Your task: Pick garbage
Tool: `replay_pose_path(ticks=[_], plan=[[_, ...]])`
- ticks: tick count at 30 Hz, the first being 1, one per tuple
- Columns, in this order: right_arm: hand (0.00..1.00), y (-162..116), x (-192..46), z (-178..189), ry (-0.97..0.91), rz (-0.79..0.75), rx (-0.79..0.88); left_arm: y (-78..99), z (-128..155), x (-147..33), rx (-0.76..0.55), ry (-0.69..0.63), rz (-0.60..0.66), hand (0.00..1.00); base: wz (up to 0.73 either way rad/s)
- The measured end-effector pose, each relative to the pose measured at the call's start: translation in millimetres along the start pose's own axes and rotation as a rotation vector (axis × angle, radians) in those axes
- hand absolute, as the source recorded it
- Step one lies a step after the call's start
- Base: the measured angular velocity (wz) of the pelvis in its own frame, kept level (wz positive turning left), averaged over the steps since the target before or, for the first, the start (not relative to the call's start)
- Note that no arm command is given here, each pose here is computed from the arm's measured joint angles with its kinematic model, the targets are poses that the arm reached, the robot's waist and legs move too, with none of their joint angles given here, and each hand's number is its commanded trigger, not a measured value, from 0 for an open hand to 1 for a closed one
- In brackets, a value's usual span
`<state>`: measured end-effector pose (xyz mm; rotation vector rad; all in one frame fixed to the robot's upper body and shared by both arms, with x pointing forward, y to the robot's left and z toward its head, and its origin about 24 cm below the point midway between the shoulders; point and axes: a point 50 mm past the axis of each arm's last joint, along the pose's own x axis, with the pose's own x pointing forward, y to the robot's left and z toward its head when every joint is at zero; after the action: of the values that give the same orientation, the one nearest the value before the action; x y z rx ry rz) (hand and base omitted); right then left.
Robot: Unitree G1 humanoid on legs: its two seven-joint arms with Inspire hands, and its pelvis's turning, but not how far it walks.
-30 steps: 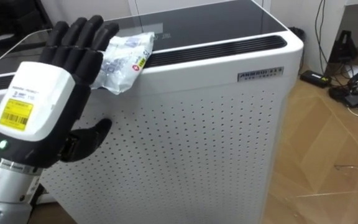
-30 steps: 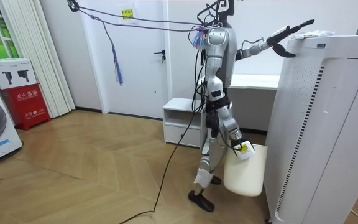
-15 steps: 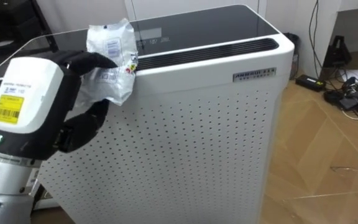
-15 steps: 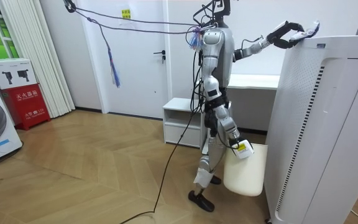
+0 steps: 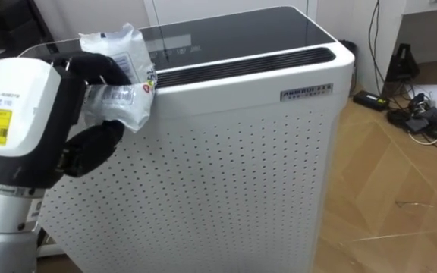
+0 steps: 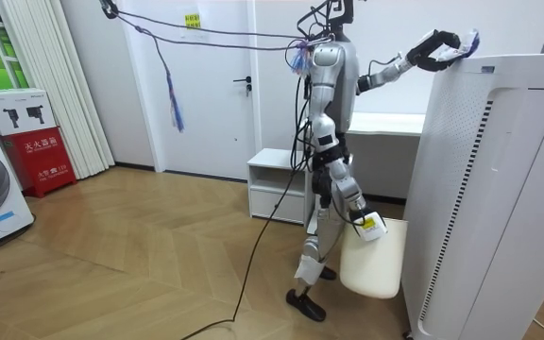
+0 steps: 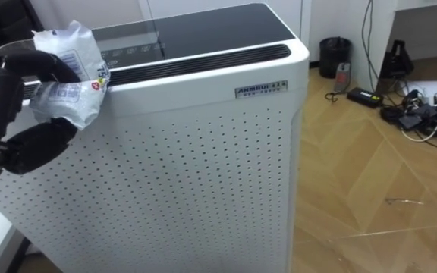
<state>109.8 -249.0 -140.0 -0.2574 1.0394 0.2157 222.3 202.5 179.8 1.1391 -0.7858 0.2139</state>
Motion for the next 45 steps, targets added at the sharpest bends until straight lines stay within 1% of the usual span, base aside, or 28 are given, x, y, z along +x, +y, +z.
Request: replay_pose_path(ticks=[2,3,4,6,7,9,10,12,13,14,15,17,21,26,32,34,38,40,41,42,43,45], plan=[[1.00,0.7,0.2,0.8,-0.007,0.003,-0.003,2.5,6.3,1.3,-0.053,-0.033,0.010,1.00,0.04],[1.00,2.1,0.6,1.7,-0.012,0.009,-0.008,3.6,10.7,2.0,-0.122,-0.044,0.019,1.00,0.00],[1.00,2.9,0.9,2.5,-0.015,0.013,-0.011,4.6,12.9,2.4,-0.162,-0.049,0.024,1.00,0.03],[1.00,5.5,1.5,4.2,-0.033,0.020,-0.004,13.1,22.7,5.5,-0.324,-0.073,0.047,1.00,0.07],[1.00,6.0,1.4,3.7,-0.033,0.021,0.002,15.9,25.3,6.5,-0.369,-0.082,0.053,1.00,0.04],[1.00,6.8,1.4,2.0,-0.027,0.023,0.009,25.0,34.4,10.9,-0.568,-0.119,0.064,1.00,0.00],[1.00,7.2,1.6,2.2,-0.027,0.025,0.006,26.1,35.8,11.9,-0.626,-0.126,0.062,1.00,0.00],[1.00,10.0,2.4,3.0,-0.028,0.033,0.006,28.5,39.5,15.1,-0.820,-0.148,0.043,1.00,0.00],[1.00,11.1,2.7,2.9,-0.027,0.035,0.007,28.0,40.6,15.1,-0.869,-0.152,0.037,1.00,0.00],[1.00,13.6,3.4,2.6,-0.021,0.042,0.011,25.2,43.7,15.2,-0.970,-0.160,0.017,1.00,0.00],[1.00,15.1,3.8,2.6,-0.021,0.045,0.012,23.7,45.1,15.0,-1.014,-0.163,0.006,1.00,0.00],[1.00,21.2,5.1,3.4,-0.020,0.067,-0.001,16.5,50.0,14.6,-1.195,-0.172,-0.039,1.00,-0.02],[1.00,31.0,7.8,7.3,-0.017,0.097,-0.017,10.1,53.3,14.2,-1.350,-0.191,-0.116,1.00,-0.01],[1.00,35.0,10.2,9.9,-0.002,0.098,-0.013,1.4,60.9,13.0,-1.411,-0.223,-0.240,1.00,0.00],[1.00,35.5,11.4,11.5,0.010,0.086,-0.016,-5.8,65.9,11.1,-1.425,-0.246,-0.353,1.00,-0.05],[1.00,35.5,11.7,12.3,0.023,0.088,-0.016,-10.9,64.4,10.0,-1.426,-0.231,-0.394,1.00,-0.05],[1.00,33.6,12.6,16.0,0.022,0.085,-0.032,-24.7,58.3,4.8,-1.401,-0.150,-0.452,1.00,0.01],[1.00,32.4,14.5,21.4,0.024,0.083,-0.044,-36.2,53.4,1.0,-1.354,-0.094,-0.489,1.00,0.07],[1.00,30.0,15.4,25.6,0.018,0.079,-0.050,-50.3,46.8,-4.3,-1.338,-0.025,-0.529,1.00,0.07],[1.00,27.2,16.5,31.1,0.006,0.073,-0.054,-66.8,38.9,-13.1,-1.321,0.065,-0.575,1.00,0.04],[1.00,25.8,16.8,33.4,0.000,0.071,-0.057,-74.3,35.7,-18.7,-1.314,0.108,-0.600,1.00,0.06],[1.00,21.2,17.7,39.1,-0.008,0.062,-0.074,-102.3,26.2,-42.1,-1.271,0.259,-0.716,1.00,0.06]])
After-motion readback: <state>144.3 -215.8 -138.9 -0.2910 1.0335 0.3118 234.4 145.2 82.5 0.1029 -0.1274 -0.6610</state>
